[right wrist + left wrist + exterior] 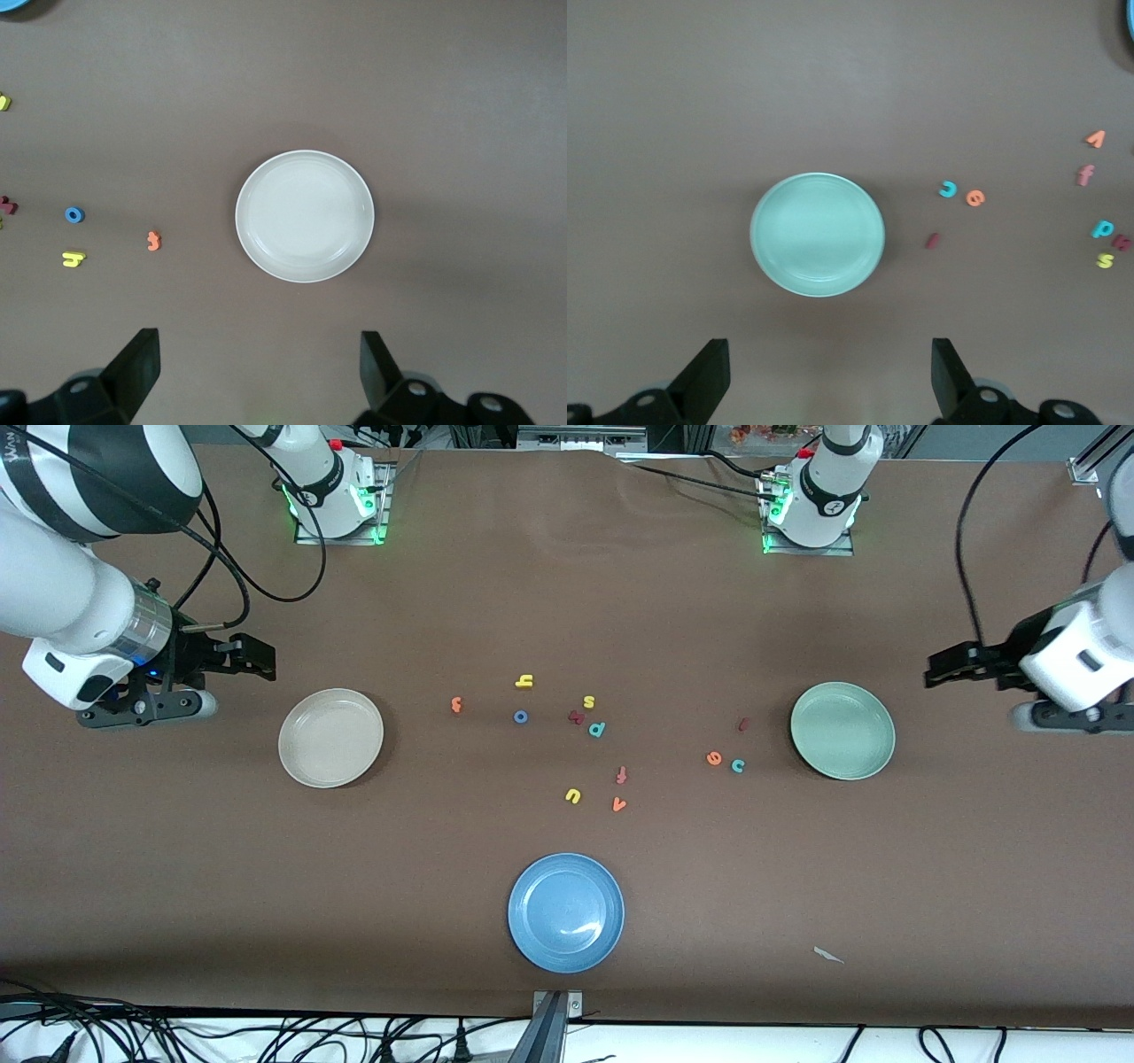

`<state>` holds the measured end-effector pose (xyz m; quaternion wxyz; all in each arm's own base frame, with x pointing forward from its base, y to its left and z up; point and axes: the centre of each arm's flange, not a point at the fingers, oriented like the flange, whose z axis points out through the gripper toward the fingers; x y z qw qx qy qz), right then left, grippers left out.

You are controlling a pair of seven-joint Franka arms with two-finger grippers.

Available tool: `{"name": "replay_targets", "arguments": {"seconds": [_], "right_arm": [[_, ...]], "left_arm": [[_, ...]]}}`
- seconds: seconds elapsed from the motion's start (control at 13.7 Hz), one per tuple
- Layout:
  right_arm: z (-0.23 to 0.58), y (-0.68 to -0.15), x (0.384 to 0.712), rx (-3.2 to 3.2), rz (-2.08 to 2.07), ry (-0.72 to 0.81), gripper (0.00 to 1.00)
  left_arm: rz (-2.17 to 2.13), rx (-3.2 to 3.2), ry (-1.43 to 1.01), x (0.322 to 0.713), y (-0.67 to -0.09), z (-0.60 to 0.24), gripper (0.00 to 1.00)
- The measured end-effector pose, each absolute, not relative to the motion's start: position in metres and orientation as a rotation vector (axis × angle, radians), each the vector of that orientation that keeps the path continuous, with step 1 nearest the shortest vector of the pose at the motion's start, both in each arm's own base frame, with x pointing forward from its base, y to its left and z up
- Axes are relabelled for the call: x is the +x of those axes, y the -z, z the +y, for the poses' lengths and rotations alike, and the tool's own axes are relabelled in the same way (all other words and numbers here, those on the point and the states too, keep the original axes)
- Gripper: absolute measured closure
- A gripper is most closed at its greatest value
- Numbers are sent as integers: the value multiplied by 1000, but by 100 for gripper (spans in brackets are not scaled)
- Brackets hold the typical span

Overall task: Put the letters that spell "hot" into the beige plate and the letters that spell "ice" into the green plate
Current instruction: 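Lower both grippers toward the orange 3 and the red bar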

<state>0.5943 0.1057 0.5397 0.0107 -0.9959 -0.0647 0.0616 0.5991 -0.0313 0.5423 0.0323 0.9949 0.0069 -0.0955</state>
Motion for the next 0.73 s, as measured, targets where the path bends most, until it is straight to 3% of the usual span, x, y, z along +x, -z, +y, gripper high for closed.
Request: {"name": "replay_targets", "arguments": {"seconds": [0.22,0.73], "right_arm": [[123,-530,602,-3104,-132,-105,0],[211,-433,594,-3065,-167,-68,0]], "left_arm": [[51,3019,395,609,-505,-54,0],[48,3019,547,603,-420,-102,0]]}}
